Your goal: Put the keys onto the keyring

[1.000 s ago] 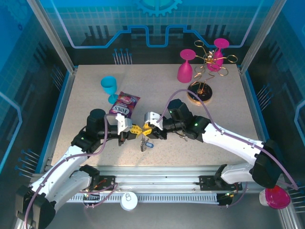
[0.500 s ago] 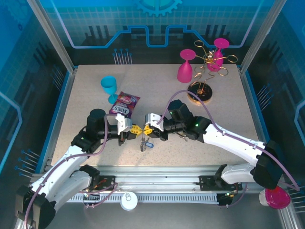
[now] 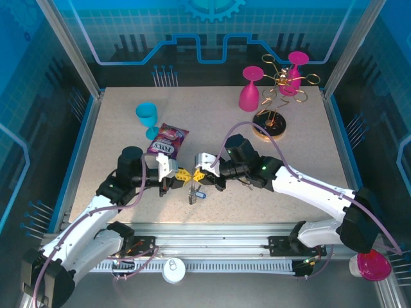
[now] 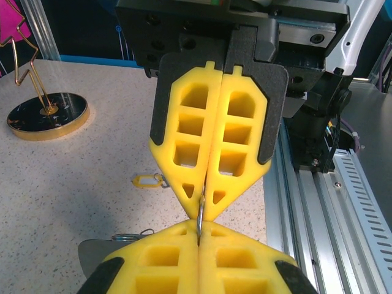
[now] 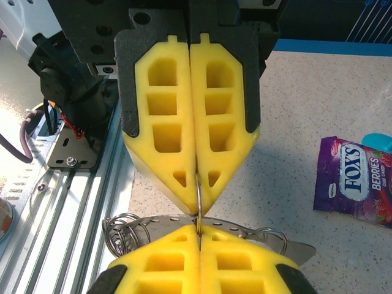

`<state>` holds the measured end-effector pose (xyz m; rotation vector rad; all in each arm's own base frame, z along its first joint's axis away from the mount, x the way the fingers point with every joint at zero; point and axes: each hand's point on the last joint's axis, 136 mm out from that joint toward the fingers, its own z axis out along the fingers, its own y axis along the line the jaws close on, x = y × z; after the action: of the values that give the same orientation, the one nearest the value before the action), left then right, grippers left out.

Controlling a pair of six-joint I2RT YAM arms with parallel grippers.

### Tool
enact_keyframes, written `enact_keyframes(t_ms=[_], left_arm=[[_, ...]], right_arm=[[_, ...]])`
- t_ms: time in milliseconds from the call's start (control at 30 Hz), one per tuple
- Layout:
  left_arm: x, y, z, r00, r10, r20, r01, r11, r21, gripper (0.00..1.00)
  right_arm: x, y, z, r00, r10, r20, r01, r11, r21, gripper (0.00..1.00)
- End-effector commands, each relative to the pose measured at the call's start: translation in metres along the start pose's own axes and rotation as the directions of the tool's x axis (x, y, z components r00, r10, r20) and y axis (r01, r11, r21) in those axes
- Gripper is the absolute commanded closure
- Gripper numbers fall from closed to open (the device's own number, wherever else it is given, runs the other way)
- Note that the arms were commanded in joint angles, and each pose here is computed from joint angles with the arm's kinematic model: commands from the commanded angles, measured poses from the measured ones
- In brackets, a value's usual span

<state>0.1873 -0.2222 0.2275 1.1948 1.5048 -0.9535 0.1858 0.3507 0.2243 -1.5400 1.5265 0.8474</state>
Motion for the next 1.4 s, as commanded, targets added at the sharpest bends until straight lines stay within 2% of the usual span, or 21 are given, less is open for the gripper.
enact_keyframes(t_ms=[0, 500, 767, 867, 967, 1067, 1133, 1167, 1233, 1300, 1333, 1367], left_arm=[[-0.008, -0.008, 0.001, 0.999, 0.032, 0.024, -0.033, 0.998, 0.046, 0.95], [-0.008, -0.007, 0.003, 0.999, 0.032, 0.021, -0.033, 0.998, 0.055, 0.90], [-0.007, -0.007, 0.003, 0.999, 0.046, 0.016, -0.047, 0.998, 0.048, 1.00], [-0.006, -0.003, 0.002, 0.998, 0.061, 0.007, -0.061, 0.998, 0.024, 1.00], [-0.004, 0.001, 0.002, 0.998, 0.066, -0.005, -0.066, 0.998, -0.006, 1.00], [-0.001, 0.007, 0.001, 0.998, 0.049, -0.024, -0.050, 0.998, -0.044, 1.00], [0.002, 0.011, 0.001, 0.999, 0.030, -0.037, -0.032, 0.997, -0.072, 1.00], [0.002, 0.014, 0.001, 0.999, 0.024, -0.040, -0.027, 0.996, -0.087, 1.00], [0.003, 0.021, 0.000, 0.999, -0.001, -0.041, -0.004, 0.992, -0.128, 1.00], [0.002, 0.025, -0.001, 0.999, -0.015, -0.037, 0.009, 0.987, -0.158, 1.00], [0.002, 0.027, -0.002, 0.999, -0.018, -0.036, 0.012, 0.986, -0.167, 1.00], [0.001, 0.027, -0.002, 0.999, -0.020, -0.034, 0.014, 0.985, -0.172, 1.00]], right_arm=[[-0.026, 0.004, 0.002, 0.997, -0.038, 0.066, 0.040, 0.999, -0.027, 1.00], [-0.029, 0.005, 0.001, 0.997, -0.036, 0.074, 0.039, 0.999, -0.034, 1.00], [-0.026, 0.003, 0.000, 0.998, -0.029, 0.063, 0.030, 0.999, -0.015, 1.00], [-0.018, -0.006, -0.007, 0.999, -0.001, 0.044, -0.001, 0.998, 0.065, 0.84], [0.002, -0.024, -0.024, 0.996, 0.093, 0.016, -0.094, 0.972, 0.216, 0.71], [0.040, -0.049, -0.049, 0.957, 0.289, -0.018, -0.253, 0.865, 0.433, 0.63], [0.075, -0.067, -0.074, 0.875, 0.484, -0.015, -0.377, 0.699, 0.607, 0.64], [0.091, -0.073, -0.085, 0.823, 0.569, 0.006, -0.424, 0.606, 0.674, 0.66], [0.130, -0.074, -0.108, 0.672, 0.738, 0.061, -0.493, 0.384, 0.781, 0.68], [0.167, -0.066, -0.121, 0.522, 0.847, 0.102, -0.504, 0.210, 0.838, 0.66], [0.173, -0.066, -0.126, 0.457, 0.879, 0.140, -0.514, 0.132, 0.848, 0.67], [0.182, -0.063, -0.128, 0.402, 0.903, 0.154, -0.520, 0.087, 0.850, 0.67]])
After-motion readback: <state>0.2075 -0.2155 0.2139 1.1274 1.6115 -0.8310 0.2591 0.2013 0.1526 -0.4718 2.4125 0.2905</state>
